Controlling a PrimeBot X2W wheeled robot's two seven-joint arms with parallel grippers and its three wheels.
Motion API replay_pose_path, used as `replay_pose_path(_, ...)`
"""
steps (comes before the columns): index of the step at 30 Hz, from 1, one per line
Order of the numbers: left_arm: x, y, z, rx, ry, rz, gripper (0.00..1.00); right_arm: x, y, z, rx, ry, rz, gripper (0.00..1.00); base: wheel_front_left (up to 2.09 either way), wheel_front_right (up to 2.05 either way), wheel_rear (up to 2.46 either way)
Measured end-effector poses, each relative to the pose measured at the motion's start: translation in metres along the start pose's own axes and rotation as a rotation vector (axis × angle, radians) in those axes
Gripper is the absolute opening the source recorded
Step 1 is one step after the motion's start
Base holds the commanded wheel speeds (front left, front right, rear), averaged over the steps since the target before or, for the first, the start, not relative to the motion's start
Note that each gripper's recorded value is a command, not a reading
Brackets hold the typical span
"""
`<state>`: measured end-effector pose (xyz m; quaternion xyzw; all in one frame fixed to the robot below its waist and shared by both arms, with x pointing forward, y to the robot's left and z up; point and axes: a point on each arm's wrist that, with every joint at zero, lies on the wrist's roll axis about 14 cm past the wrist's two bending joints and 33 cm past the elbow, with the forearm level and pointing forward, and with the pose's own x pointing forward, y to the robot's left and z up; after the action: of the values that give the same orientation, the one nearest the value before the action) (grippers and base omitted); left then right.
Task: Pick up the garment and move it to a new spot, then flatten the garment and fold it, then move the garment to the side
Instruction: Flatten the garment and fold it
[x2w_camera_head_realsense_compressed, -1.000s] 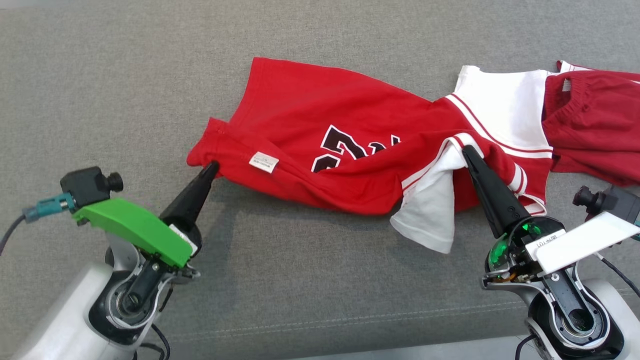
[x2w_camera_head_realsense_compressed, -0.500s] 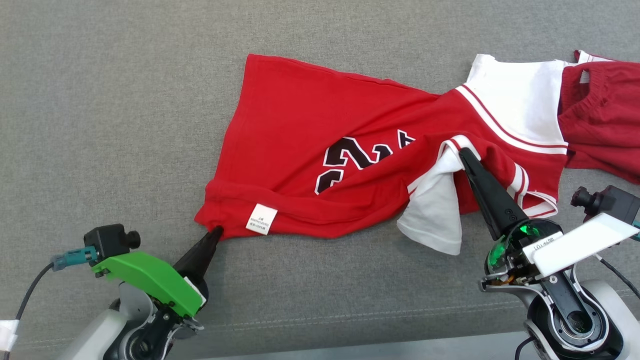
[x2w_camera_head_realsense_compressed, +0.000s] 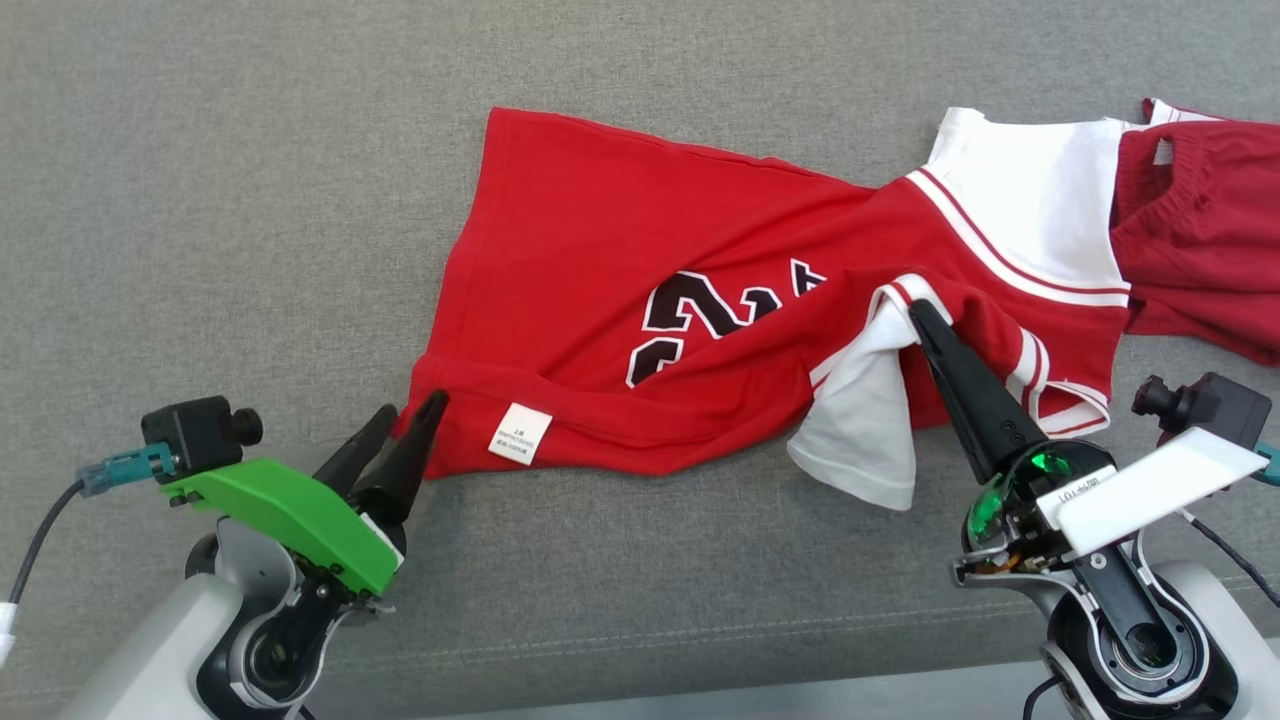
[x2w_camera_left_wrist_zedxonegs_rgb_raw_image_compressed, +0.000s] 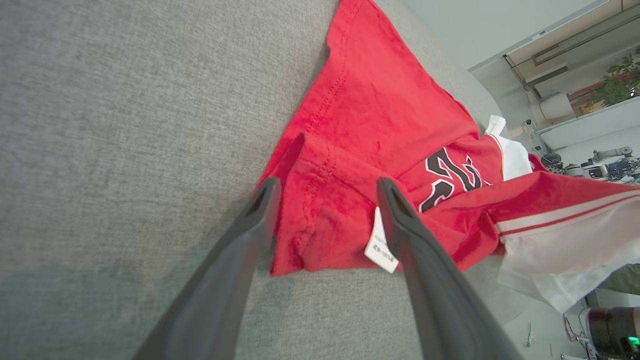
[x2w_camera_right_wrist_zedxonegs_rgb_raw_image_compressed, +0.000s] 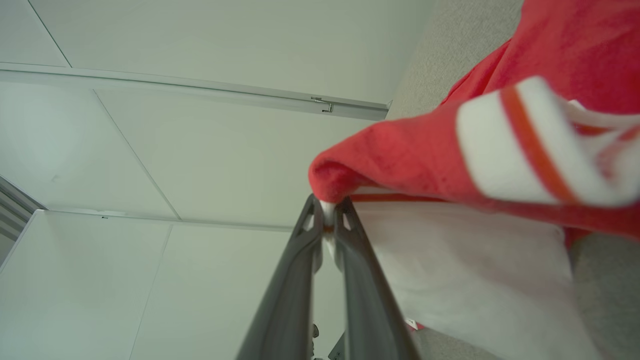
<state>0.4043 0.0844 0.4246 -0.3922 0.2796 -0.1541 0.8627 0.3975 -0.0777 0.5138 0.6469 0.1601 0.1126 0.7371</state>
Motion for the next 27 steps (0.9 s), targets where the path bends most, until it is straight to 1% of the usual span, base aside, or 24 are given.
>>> replay_pose_path(4,0.005,0.002,-0.005,-0.007,0.02,0.007,1.0,0.0,0.002,-0.006,0.008,0.018,0.005,0.0,0.0,0.0,0.0)
replay_pose_path(9,0.01,0.01,-0.01,0.007,0.054,0.031,1.0,-0.001,0.0,-0.001,0.007,0.001,-0.002,0.0,0.0,0.0,0.0)
replay_pose_path(18,0.017,0.003,-0.006,0.024,0.054,0.01,1.0,-0.002,-0.003,0.002,0.006,-0.01,-0.011,0.0,0.0,0.0,0.0)
replay_pose_path(19,0.017,0.002,-0.007,0.024,0.056,0.008,0.98,-0.002,-0.003,0.002,0.006,-0.01,-0.011,0.0,0.0,0.0,0.0)
replay_pose_path(22,0.016,-0.001,-0.011,0.031,0.069,0.002,0.77,-0.003,-0.003,0.002,0.005,-0.009,-0.011,0.0,0.0,0.0,0.0)
replay_pose_path(24,0.015,-0.002,-0.011,0.033,0.067,-0.001,0.71,-0.003,-0.001,0.001,0.004,-0.007,-0.008,0.0,0.0,0.0,0.0)
replay_pose_path(25,0.015,-0.002,-0.01,0.035,0.066,-0.002,0.65,-0.003,-0.001,0.001,0.004,-0.006,-0.007,0.0,0.0,0.0,0.0)
replay_pose_path(26,0.015,-0.003,-0.01,0.036,0.065,-0.003,0.61,-0.002,-0.001,0.0,0.004,-0.005,-0.007,0.0,0.0,0.0,0.0)
replay_pose_path(27,0.014,-0.003,-0.009,0.039,0.063,-0.004,0.6,-0.002,-0.001,0.0,0.004,-0.004,-0.007,0.0,0.0,0.0,0.0)
